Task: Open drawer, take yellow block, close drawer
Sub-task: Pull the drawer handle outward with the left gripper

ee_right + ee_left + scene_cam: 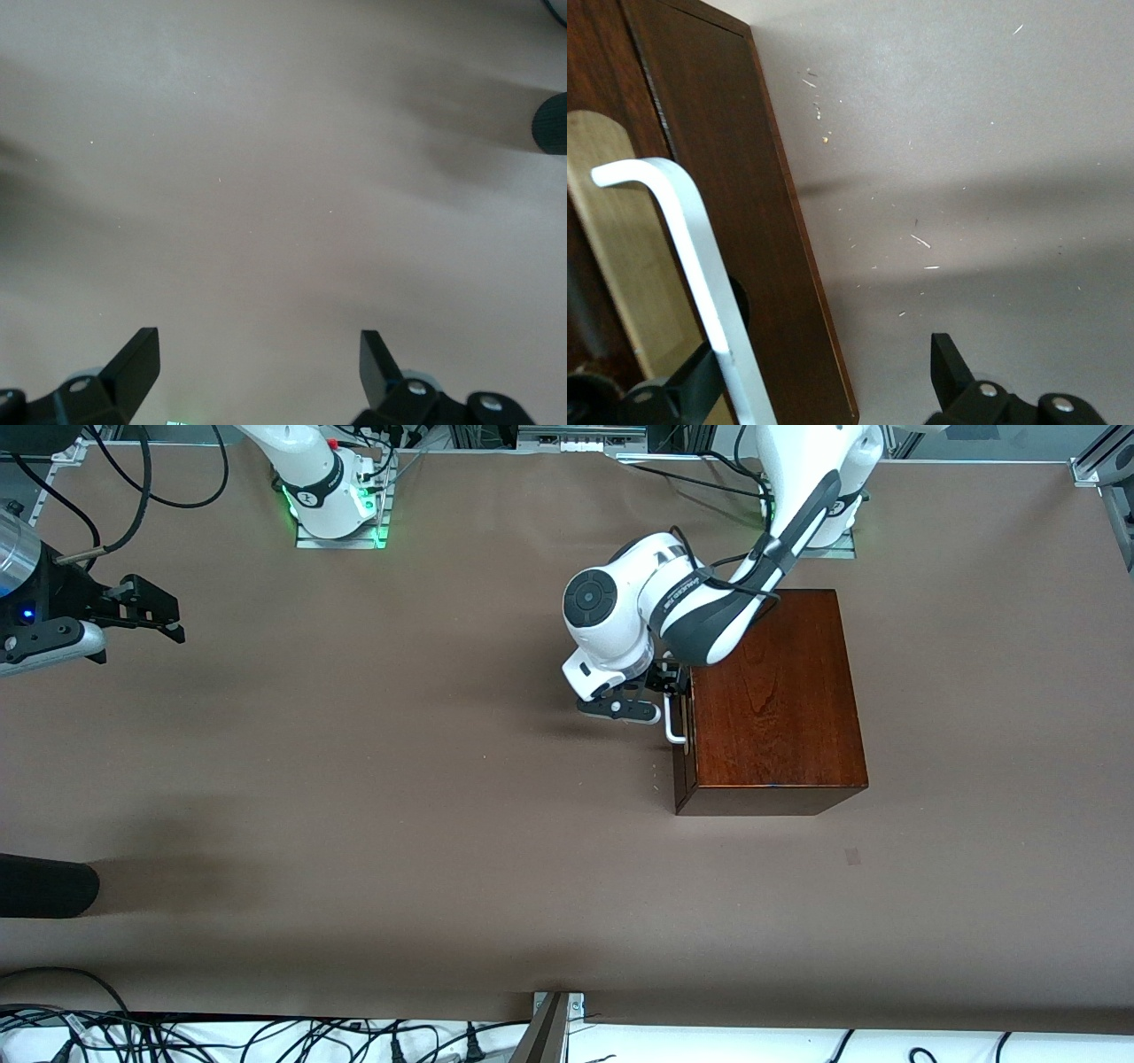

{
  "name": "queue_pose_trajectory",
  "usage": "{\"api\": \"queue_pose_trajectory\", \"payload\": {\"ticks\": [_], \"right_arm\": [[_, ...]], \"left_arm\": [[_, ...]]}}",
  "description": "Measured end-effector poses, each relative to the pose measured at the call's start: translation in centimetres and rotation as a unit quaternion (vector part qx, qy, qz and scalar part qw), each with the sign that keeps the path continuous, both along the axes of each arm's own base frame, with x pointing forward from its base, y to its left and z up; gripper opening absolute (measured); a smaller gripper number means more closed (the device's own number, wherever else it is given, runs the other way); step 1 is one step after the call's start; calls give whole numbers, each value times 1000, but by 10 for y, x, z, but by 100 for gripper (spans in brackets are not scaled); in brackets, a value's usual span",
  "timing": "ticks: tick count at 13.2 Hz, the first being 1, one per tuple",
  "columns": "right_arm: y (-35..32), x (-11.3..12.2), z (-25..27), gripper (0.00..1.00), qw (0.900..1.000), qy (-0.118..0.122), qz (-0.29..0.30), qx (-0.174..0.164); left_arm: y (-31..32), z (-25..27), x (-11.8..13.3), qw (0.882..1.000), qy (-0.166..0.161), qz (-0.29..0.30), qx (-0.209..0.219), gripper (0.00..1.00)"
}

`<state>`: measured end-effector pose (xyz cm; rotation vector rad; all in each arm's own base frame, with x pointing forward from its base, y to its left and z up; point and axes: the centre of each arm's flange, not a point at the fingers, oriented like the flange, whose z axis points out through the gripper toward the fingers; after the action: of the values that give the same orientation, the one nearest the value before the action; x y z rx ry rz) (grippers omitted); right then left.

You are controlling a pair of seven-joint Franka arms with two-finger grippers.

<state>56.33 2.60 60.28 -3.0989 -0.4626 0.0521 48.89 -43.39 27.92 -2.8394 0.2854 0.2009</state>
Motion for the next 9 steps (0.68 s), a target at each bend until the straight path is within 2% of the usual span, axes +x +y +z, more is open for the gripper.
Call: {"api": "queue_pose_trajectory", "payload": {"ticks": [4, 9], "right_arm": [[0, 0, 0, 100, 1000, 0, 0, 0], [-1, 0, 0, 100, 1000, 0, -1, 0]], "left_arm": [[-5, -14, -3, 1000, 1, 8, -1, 100], [-14, -13, -2, 999, -21, 18, -17, 100]]}}
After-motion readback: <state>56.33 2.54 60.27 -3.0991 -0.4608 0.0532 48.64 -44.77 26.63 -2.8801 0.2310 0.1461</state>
